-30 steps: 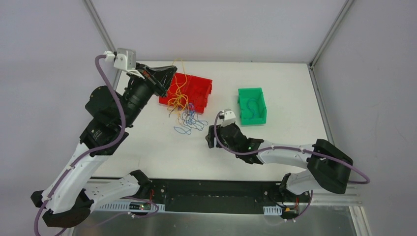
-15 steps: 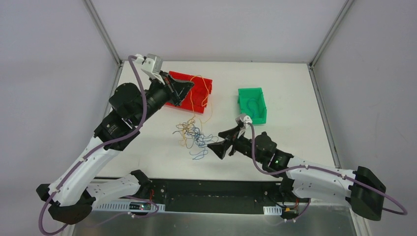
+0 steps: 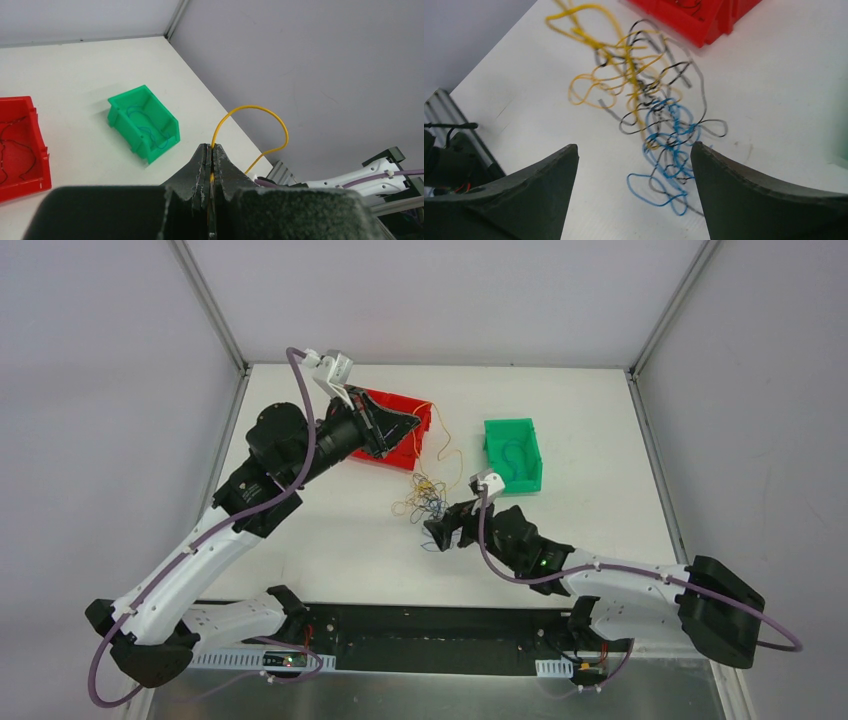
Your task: Untangle the cables
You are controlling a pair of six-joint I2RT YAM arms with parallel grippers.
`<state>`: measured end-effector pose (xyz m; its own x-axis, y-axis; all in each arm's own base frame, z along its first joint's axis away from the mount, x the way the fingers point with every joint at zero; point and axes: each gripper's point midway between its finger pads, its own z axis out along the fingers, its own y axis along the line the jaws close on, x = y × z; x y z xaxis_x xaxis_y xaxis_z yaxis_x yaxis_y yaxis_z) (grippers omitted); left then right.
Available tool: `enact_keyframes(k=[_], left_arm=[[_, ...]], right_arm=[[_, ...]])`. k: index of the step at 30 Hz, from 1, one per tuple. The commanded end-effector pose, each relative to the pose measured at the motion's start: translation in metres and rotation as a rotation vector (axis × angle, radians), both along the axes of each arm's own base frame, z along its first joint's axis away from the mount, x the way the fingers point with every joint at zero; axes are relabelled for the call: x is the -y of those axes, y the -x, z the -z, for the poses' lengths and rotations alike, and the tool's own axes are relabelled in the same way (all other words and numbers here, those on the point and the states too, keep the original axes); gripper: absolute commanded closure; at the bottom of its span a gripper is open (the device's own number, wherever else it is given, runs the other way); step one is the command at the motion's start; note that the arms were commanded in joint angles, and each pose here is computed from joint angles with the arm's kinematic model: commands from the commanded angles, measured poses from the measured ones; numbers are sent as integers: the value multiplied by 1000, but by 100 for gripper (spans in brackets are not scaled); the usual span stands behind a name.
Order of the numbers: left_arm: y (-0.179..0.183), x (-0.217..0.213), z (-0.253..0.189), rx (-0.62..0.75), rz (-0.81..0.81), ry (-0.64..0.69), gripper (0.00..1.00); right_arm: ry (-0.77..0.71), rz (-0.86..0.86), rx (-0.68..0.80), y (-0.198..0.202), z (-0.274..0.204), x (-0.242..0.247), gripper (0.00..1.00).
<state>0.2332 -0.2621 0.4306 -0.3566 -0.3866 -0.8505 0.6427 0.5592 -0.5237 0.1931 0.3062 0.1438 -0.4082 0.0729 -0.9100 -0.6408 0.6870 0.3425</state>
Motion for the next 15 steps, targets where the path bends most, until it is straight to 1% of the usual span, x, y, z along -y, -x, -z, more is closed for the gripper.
enact_keyframes(k=[1,3,5,7,9,10,11,13,15], left_arm=[[9,-2,-43,64,30,112,100],[10,0,-46,55,42,123,100],[11,5,-45,37,63,131,100],[12,10,-41,12,87,133,100],[12,14,-42,13,105,149,100],[11,15,-41,12,109,150,100],[10,15,-40,11,104,149,100],[7,14,-38,11,88,146,100],[4,14,-35,7,74,145,100]], right_arm=[[-41,187,94,-31,-34,15,14],[-49,200,99,-33,-36,19,14],[-73,132,104,-24,-41,12,17],[-93,60,101,-15,-43,3,28],[-103,-3,98,-6,-45,-4,41],[-105,-29,95,-2,-45,-6,45],[-112,-61,90,2,-47,-10,47],[-126,-141,73,14,-48,-19,48],[-129,-182,59,20,-47,-25,49]])
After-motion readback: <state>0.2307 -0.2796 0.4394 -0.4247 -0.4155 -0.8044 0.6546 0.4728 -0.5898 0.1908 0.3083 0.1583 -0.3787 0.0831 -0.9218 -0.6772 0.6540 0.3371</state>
